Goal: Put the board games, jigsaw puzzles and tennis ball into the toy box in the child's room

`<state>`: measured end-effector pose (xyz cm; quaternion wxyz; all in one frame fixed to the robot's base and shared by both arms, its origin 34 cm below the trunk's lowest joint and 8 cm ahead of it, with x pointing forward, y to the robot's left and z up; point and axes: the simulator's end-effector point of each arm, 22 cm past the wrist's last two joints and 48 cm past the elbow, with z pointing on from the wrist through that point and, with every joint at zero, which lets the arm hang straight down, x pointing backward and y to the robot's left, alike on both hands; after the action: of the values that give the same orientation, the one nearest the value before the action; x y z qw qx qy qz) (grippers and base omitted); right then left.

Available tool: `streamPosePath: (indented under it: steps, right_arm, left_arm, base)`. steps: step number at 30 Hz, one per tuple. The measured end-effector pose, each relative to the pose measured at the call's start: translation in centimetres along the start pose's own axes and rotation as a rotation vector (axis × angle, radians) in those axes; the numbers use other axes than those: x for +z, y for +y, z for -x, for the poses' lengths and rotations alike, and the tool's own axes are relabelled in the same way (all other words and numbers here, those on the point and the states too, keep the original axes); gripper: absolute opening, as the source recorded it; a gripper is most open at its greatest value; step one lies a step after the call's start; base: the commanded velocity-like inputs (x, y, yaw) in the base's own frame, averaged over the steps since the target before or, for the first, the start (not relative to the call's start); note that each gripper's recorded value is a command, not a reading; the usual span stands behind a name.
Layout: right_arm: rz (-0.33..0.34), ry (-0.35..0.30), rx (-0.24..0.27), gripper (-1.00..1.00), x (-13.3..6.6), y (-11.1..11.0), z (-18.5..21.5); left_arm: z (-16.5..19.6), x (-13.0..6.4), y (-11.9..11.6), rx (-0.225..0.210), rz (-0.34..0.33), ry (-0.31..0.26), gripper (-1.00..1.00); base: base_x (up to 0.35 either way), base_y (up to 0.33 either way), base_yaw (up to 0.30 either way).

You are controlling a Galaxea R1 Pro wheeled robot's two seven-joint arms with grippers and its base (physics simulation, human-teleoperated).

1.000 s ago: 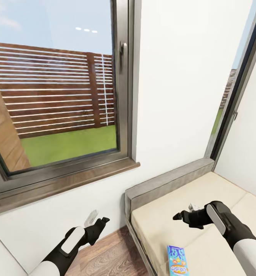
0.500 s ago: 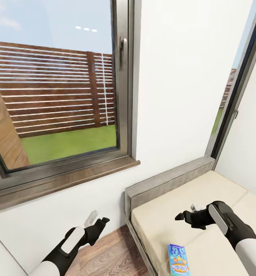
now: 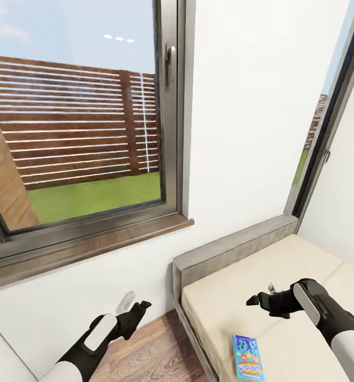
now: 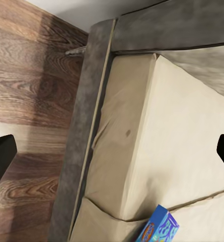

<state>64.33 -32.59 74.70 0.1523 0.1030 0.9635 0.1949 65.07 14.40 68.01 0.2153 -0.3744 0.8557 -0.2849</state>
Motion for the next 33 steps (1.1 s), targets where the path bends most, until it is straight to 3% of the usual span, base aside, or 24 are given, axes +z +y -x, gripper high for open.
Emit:
streamPosePath:
  steps: [33]
  right_arm:
    - [-0.018, 0.029, 0.024, 1.00, 5.2, -3.7, -2.9]
  left_arm:
    - [-0.9, 4.0, 3.7, 0.002, 0.000, -0.001, 1.00]
  base:
    - [0.000, 0.000, 0.000]
